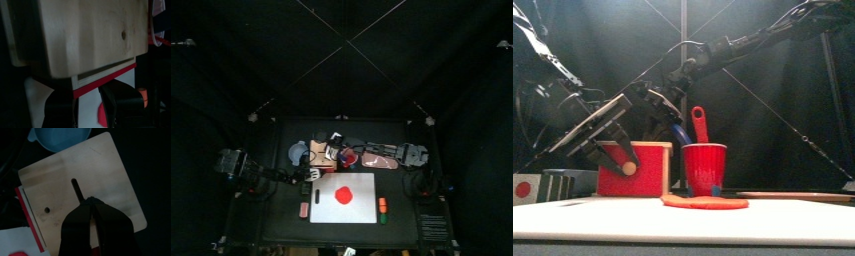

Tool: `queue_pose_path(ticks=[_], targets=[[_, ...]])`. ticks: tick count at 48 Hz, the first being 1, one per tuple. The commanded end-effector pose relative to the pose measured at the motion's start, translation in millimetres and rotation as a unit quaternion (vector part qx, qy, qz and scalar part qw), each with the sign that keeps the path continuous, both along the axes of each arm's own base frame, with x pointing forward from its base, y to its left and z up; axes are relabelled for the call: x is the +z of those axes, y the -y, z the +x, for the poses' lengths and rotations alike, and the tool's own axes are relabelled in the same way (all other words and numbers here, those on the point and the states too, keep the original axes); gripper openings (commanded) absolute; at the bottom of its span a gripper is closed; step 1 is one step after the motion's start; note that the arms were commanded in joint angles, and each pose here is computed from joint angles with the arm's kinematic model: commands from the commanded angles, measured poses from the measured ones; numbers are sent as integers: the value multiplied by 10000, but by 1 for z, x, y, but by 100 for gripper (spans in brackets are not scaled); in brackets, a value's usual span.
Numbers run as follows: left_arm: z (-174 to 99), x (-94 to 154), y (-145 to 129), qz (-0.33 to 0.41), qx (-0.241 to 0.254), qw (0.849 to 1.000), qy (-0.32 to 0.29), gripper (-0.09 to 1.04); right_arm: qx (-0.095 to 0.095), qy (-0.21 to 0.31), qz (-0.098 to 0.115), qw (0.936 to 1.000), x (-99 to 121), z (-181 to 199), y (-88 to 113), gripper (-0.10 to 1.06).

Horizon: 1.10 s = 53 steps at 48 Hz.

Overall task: Get the cutter from the drawer then cut the dough then place the extra dough in the bowl
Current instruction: Open the drawer

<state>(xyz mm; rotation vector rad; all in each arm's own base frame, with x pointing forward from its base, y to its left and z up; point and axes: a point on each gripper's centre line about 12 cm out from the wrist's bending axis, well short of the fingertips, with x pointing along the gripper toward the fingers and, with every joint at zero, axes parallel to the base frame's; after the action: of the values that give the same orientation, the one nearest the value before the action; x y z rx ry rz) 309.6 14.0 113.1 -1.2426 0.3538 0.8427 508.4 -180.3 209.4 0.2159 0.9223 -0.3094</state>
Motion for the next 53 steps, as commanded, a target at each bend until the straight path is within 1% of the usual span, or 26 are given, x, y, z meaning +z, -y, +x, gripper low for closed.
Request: queue_pose_path(ticks=[1, 8, 17, 44, 53], targets=[[6, 7, 13, -48, -167, 9998, 115, 56, -17, 171, -68, 9998, 17, 0, 1, 2], [7, 8, 27, -123, -306, 9994, 141, 56, -23, 165, -61, 9998, 17, 0, 1, 2], [7, 6, 41, -269, -356, 9989, 119, 56, -35, 160, -50, 9999, 16, 0, 1, 2], [10, 10, 62, -407, -511, 9977, 175, 56, -59, 158, -29, 9999, 15, 0, 1, 2], [7, 8, 62, -451, -467, 9978, 133, 56, -54, 125, -9, 9999, 10, 2, 1, 2]])
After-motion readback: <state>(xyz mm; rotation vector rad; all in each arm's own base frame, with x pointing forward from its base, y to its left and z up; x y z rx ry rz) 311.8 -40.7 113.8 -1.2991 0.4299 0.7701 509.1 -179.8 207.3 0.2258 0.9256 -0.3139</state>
